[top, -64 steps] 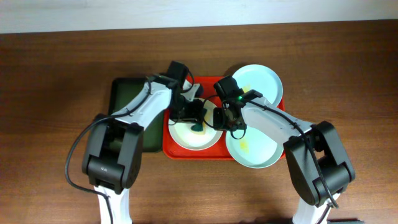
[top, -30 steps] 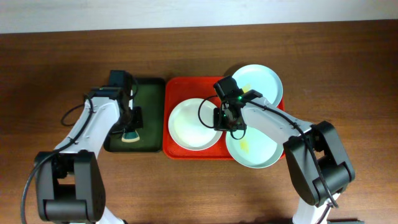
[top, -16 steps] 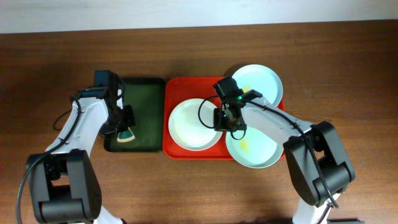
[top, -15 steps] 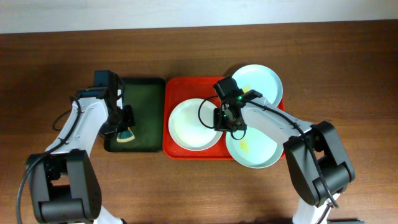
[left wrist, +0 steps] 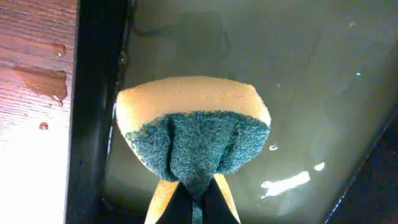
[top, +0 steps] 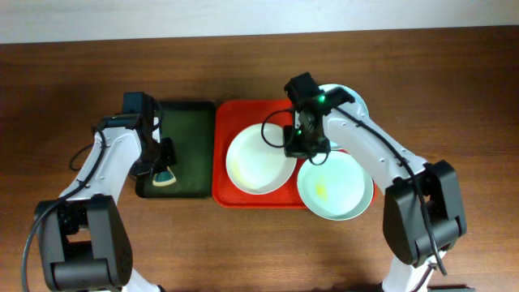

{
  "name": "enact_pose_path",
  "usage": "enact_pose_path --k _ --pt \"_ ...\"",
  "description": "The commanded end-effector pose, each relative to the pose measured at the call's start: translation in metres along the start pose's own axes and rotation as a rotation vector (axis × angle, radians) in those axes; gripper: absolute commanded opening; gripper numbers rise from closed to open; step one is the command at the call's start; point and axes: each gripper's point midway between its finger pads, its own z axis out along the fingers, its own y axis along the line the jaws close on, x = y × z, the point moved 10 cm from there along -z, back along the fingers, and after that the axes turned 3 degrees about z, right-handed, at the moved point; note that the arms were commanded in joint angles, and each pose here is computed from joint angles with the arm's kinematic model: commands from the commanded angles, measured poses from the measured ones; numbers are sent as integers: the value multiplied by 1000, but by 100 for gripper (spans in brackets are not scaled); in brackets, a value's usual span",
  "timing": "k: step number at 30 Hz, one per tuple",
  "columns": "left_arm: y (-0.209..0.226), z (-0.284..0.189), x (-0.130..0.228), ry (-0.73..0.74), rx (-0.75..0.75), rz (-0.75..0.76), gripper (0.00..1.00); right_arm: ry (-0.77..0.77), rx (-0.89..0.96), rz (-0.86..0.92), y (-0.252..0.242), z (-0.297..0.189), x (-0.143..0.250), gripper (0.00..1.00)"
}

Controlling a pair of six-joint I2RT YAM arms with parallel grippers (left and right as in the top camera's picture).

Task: Clean dirty plates on tray and stack at the side
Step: 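Lift the white plate with right gripper and carry it leftward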

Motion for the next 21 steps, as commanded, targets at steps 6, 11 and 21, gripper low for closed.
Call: enact_pose_path --k 6,11,21 --pt "-1 0 2 5 12 -7 0 -149 -163 -64 30 -61 -26 4" --pt "-1 0 2 6 12 -8 0 -241 -218 -91 50 -60 -35 4" --pt "-1 0 3 12 11 -7 0 -413 -207 -204 117 -24 -39 4"
